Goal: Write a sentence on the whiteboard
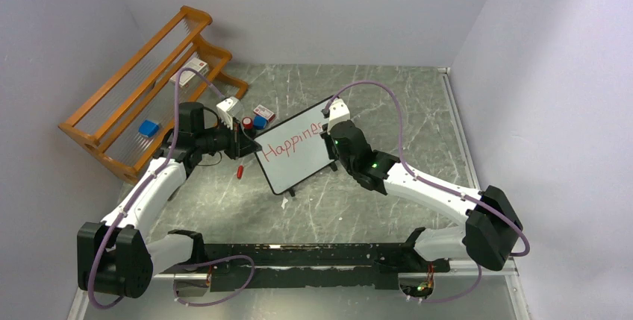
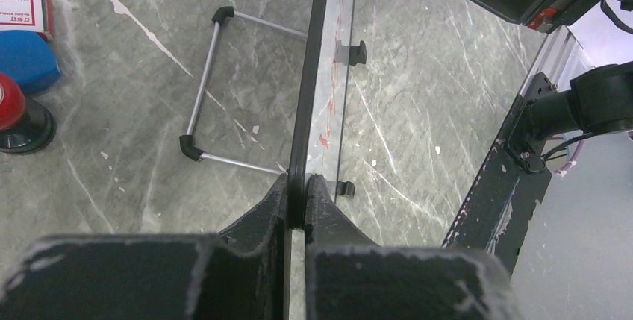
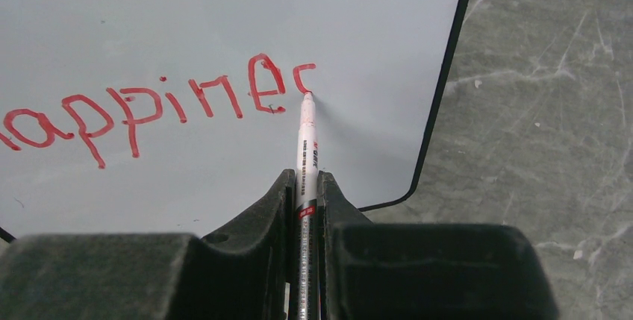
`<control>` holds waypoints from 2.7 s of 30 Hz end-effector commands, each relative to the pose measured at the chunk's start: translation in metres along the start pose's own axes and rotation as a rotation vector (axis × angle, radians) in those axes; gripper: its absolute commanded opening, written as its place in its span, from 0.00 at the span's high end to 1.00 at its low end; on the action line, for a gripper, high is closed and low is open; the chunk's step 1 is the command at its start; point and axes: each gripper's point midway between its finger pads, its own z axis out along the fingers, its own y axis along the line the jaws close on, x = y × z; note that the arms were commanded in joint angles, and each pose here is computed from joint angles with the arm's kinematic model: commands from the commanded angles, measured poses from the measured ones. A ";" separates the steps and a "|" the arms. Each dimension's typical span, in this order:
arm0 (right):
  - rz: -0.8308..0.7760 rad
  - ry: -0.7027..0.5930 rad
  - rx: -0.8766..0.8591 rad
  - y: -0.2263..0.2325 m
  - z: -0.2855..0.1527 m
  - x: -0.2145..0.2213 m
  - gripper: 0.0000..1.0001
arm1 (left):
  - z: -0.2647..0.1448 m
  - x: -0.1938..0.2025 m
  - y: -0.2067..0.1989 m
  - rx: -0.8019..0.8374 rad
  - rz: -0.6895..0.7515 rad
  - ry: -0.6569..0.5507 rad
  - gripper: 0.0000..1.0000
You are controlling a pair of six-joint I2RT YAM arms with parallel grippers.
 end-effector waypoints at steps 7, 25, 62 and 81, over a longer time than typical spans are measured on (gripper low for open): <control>0.004 0.046 0.036 -0.007 0.002 0.017 1.00 | -0.001 0.027 0.020 -0.081 0.025 0.093 0.95; 0.053 0.019 -0.044 0.007 -0.002 0.009 1.00 | -0.001 0.027 0.019 -0.077 0.025 0.092 0.95; 0.113 -0.079 0.040 -0.023 -0.002 -0.024 1.00 | -0.002 0.026 0.020 -0.085 0.025 0.091 0.95; 0.121 -0.086 0.041 -0.023 0.006 -0.027 1.00 | -0.001 0.027 0.019 -0.079 0.025 0.092 0.95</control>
